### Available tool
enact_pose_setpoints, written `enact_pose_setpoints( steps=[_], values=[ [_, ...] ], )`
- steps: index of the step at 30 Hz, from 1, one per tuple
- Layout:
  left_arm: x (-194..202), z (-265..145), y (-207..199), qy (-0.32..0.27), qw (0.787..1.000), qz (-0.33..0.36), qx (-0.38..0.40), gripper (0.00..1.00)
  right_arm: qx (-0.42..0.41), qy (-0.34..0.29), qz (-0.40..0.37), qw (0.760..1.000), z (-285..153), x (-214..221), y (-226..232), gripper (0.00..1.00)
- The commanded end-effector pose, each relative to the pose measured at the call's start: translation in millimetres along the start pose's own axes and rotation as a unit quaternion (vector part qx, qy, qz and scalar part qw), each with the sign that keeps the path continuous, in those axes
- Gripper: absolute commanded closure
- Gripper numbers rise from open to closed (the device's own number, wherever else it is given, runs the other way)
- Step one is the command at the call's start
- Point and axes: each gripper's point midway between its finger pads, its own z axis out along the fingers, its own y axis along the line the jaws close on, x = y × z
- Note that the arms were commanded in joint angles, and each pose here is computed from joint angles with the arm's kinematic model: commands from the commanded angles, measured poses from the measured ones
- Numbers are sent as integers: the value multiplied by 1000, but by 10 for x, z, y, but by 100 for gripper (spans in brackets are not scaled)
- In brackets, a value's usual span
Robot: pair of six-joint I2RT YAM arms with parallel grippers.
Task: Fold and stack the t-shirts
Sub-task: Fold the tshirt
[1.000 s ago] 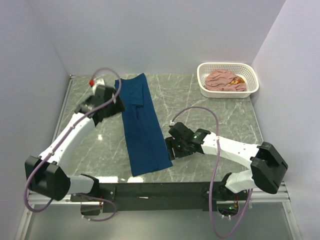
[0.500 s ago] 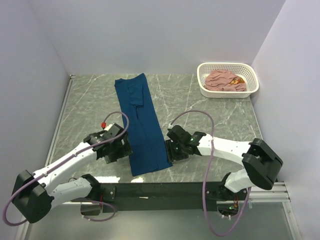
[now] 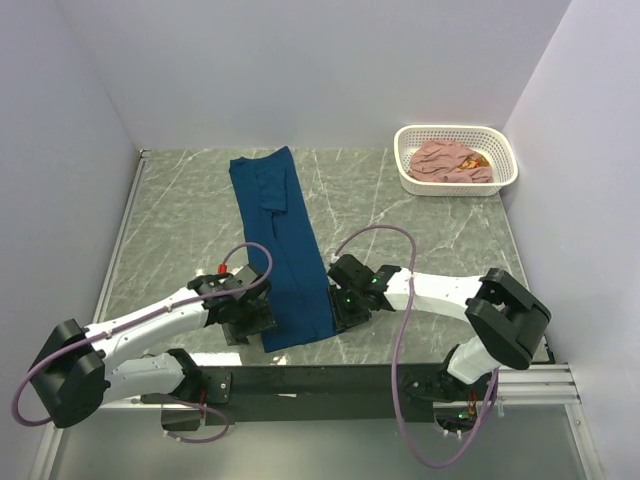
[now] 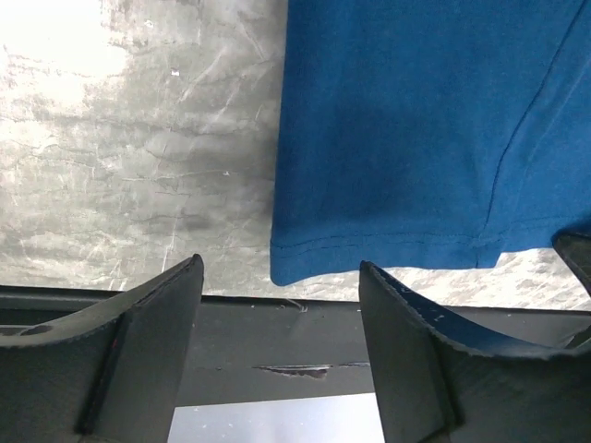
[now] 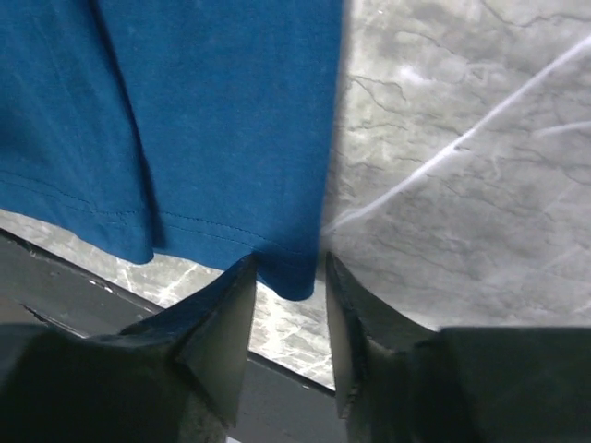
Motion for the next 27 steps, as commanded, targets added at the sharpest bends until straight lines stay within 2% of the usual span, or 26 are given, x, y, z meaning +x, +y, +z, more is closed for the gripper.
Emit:
enact_pose_setpoints(
  steps=[1, 5, 6, 9, 15, 27],
  values=[
    [38, 17, -56, 8, 1000, -15, 10, 29, 8, 20, -3, 1000, 101, 95, -33, 58],
    [90, 90, -36, 22, 1000, -8, 2, 30, 7, 20, -3, 1000, 103, 99, -33, 73],
    [106, 101, -46, 27, 1000, -7, 3, 31, 8, 20, -3, 1000, 105, 94, -33, 80],
    [140, 144, -36, 36, 999, -3, -4, 35, 7, 19, -4, 1000, 105, 93, -29, 92],
    [182, 176, -50, 46, 999, 5, -8, 43, 4, 22, -8, 1000, 116, 100, -20, 97],
    [302, 320, 21, 70, 996, 36, -49, 55, 3, 26, -9, 1000, 128, 118, -23, 100]
  ],
)
